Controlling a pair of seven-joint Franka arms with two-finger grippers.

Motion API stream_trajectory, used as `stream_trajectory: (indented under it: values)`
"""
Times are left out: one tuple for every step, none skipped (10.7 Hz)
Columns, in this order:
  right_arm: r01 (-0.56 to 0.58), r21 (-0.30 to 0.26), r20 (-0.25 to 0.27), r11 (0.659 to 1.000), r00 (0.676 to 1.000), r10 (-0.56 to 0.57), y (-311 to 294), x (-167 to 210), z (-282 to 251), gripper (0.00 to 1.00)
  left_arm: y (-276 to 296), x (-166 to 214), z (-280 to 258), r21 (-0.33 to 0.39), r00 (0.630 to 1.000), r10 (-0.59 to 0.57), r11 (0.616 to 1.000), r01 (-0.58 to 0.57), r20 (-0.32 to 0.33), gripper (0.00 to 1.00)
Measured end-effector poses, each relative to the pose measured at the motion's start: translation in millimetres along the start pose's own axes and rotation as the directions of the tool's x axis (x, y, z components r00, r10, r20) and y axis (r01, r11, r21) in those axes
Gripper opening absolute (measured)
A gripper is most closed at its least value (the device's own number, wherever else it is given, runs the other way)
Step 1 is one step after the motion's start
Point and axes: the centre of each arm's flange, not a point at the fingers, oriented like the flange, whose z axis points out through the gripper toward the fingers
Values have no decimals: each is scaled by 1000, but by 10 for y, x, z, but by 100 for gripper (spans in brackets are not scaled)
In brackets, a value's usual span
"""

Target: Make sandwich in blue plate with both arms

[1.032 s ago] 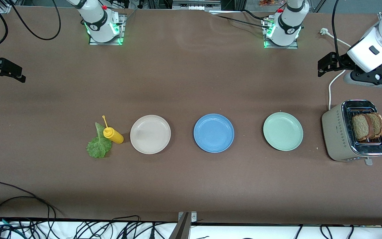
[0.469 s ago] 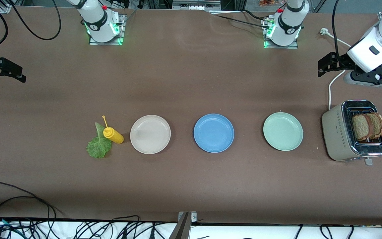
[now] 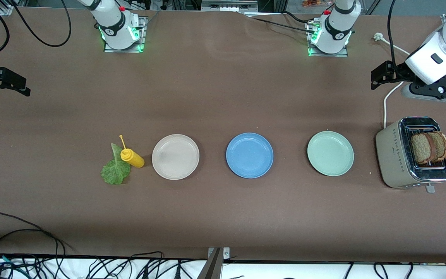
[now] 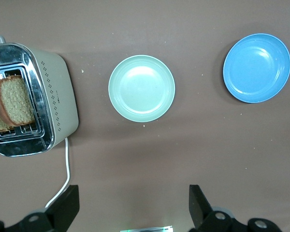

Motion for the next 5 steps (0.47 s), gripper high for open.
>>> stream_trajectory:
  values:
    - [0,0,0,1000,1000,0,0,0,0,100,0,0,0,0,1000,0,1000,0,0,100]
    - [0,0,0,1000,1000,0,0,0,0,100,0,0,0,0,1000,0,1000,0,0,100]
    - [3,0,0,1000,1000,-3,0,0,0,100,0,0,0,0,1000,0,1000,0,0,100]
    - [5,0,0,1000,1000,-5,0,0,0,100,0,0,0,0,1000,0,1000,0,0,100]
    - [6,0,0,1000,1000,-6,0,0,0,100,0,0,0,0,1000,0,1000,0,0,100]
